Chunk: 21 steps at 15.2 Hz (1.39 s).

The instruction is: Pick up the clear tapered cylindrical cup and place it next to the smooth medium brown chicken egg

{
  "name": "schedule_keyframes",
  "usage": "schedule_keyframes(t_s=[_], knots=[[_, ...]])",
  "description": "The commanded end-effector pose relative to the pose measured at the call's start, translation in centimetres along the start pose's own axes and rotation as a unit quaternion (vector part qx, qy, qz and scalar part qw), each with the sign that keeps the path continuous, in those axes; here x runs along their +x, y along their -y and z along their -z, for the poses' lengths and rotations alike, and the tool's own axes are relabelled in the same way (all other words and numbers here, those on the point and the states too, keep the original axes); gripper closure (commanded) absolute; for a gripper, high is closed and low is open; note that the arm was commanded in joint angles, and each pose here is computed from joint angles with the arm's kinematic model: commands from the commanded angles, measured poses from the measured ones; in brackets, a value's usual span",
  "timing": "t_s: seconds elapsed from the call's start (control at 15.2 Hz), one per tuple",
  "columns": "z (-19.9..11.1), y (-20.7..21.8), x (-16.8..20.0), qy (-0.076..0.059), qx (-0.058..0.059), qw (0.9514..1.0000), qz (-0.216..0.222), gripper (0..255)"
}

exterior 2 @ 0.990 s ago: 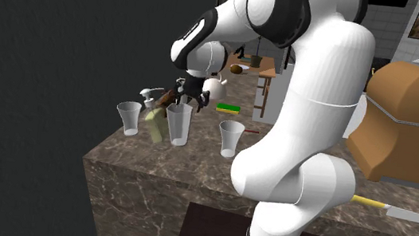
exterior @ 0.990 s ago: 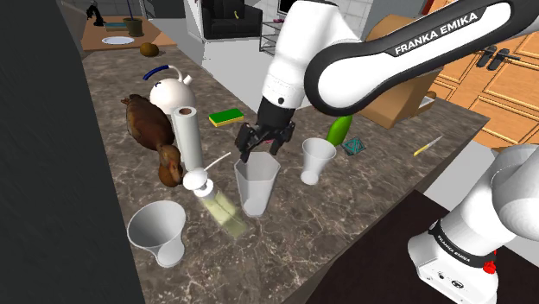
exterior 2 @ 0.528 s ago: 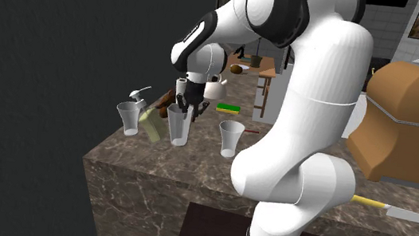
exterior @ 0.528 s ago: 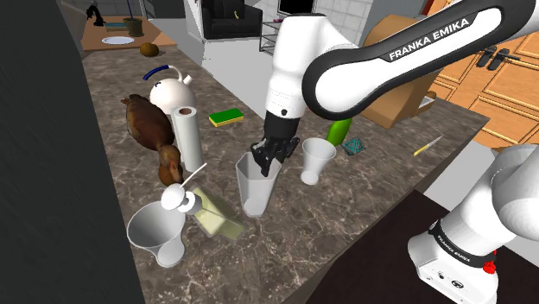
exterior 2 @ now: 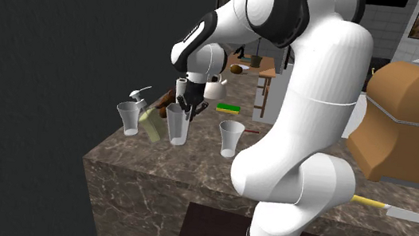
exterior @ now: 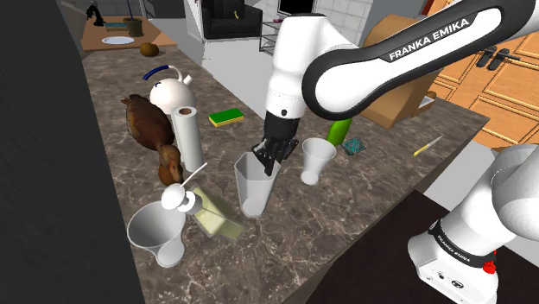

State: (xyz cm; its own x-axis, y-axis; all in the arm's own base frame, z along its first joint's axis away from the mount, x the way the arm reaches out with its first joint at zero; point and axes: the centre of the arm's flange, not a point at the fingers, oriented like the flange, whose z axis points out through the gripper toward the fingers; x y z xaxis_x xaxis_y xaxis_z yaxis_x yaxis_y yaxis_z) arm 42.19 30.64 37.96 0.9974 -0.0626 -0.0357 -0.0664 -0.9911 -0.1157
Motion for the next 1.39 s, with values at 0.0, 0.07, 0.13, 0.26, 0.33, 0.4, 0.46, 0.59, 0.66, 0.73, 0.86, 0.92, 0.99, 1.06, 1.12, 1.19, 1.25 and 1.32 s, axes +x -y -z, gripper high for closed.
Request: schedule_keyframes(t_s=[0.0,0.07,0.13,0.26,0.33,0.4,0.46,0.59,0.66,0.73,0.86,0.92,0.99,1.06,1.12,1.19,1.25,1.32], knots=[[0.6,0.1,0.0,0.000,0.000,1.0000,0.000,255],[1.1,0.2,0.0,0.000,0.000,1.0000,0.000,255],[1.6,0.2,0.0,0.000,0.000,1.0000,0.000,255],[2.7,0.3,-0.1,0.000,0.000,1.0000,0.000,255],[3.2,0.4,-0.1,0.000,0.000,1.0000,0.000,255],[3.7,0.5,-0.1,0.000,0.000,1.0000,0.000,255],[4.2,0.5,-0.1,0.000,0.000,1.0000,0.000,255],[5.3,0.6,-0.2,0.000,0.000,1.0000,0.000,255],[5.8,0.7,-0.2,0.000,0.000,1.0000,0.000,255],[6.3,0.8,-0.2,0.000,0.000,1.0000,0.000,255],[7.4,0.9,-0.3,0.000,0.000,1.0000,0.000,255],[7.9,0.9,-0.3,0.000,0.000,1.0000,0.000,255],[8.4,1.0,-0.3,0.000,0.000,1.0000,0.000,255],[8.9,1.1,-0.3,0.000,0.000,1.0000,0.000,255],[9.5,1.1,-0.3,0.000,0.000,1.0000,0.000,255],[10.0,1.2,-0.3,0.000,0.000,1.0000,0.000,255],[10.5,1.3,-0.4,0.000,0.000,1.0000,0.000,255],[11.0,1.3,-0.4,0.000,0.000,1.0000,0.000,255]])
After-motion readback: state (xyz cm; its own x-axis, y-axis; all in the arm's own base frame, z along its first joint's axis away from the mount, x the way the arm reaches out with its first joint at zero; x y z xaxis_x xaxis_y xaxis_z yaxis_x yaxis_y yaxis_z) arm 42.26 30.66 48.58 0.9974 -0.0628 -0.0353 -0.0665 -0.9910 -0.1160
